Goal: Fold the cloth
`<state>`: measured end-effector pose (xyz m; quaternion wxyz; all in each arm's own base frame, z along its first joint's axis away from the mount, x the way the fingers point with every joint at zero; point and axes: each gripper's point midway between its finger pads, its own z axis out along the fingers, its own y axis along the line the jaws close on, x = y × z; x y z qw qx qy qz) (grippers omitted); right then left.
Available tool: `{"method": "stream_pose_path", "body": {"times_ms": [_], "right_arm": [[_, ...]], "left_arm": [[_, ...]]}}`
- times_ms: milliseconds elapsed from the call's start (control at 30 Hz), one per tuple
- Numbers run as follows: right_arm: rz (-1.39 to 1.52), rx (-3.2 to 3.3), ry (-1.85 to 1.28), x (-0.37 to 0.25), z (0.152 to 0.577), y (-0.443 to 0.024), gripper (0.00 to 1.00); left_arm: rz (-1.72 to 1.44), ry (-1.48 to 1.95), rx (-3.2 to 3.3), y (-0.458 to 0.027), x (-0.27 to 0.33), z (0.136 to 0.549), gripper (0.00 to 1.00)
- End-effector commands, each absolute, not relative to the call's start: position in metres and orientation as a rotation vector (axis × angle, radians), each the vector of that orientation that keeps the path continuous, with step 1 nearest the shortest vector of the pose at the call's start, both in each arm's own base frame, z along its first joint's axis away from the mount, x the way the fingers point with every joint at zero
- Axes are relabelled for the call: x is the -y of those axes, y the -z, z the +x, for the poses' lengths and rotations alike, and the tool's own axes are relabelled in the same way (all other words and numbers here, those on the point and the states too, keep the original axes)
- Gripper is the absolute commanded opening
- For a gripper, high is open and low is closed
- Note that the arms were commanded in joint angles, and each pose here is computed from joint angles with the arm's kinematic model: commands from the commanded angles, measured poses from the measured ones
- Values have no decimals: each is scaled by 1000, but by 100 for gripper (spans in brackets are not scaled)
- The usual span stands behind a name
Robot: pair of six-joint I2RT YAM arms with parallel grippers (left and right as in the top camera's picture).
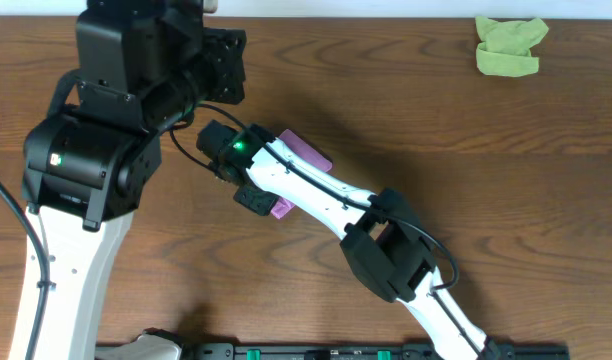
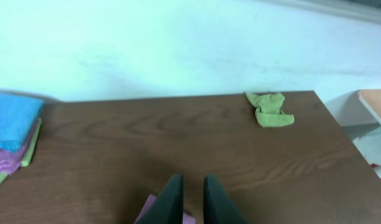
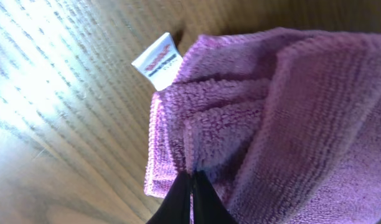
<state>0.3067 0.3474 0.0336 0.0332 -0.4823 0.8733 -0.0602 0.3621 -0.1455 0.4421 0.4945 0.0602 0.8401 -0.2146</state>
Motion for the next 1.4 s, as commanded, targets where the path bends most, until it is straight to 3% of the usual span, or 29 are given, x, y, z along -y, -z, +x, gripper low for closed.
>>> {"method": "stream_pose_path", "body": {"times_ms": [0, 33, 67, 167, 367, 567, 933, 1133, 1167, 1233, 1267, 1333, 1367], "right_arm": [[-1498, -2650, 119, -356, 309, -48, 25], [-1491, -2640, 111, -357, 310, -54, 45], [-1480, -2623, 98, -359, 311, -62, 57], [-1453, -2583, 68, -364, 315, -84, 68], [-1418, -2468, 58, -356, 325, -142, 74], [-1250, -2539, 104, -314, 362, -153, 72], [-936, -2719, -88, -235, 416, -151, 71], [-838, -2724, -226, -219, 433, -153, 59], [-827, -2718, -241, -219, 436, -153, 52], [-825, -2714, -264, -221, 438, -152, 21], [-826, -2716, -267, -221, 439, -149, 12], [-834, -2728, -272, -224, 440, -140, 1], [-839, -2736, -288, -226, 439, -136, 1]], "left_arm": [[145, 502, -1978, -460, 134, 358, 13], [130, 494, -1972, -462, 128, 359, 12], [104, 477, -1965, -464, 118, 362, 12], [50, 453, -1965, -464, 99, 367, 11], [-82, 432, -1981, -458, 53, 375, 11], [-135, 465, -2085, -423, 36, 382, 10], [-284, 514, -2375, -268, 33, 392, 14], [-401, 712, -2475, -188, 53, 377, 33], [-432, 752, -2488, -173, 57, 372, 39], [-459, 852, -2496, -154, 68, 365, 48], [-467, 896, -2497, -146, 72, 362, 50], [-509, 971, -2521, -125, 82, 349, 56], [-524, 999, -2539, -115, 88, 342, 59]]}}
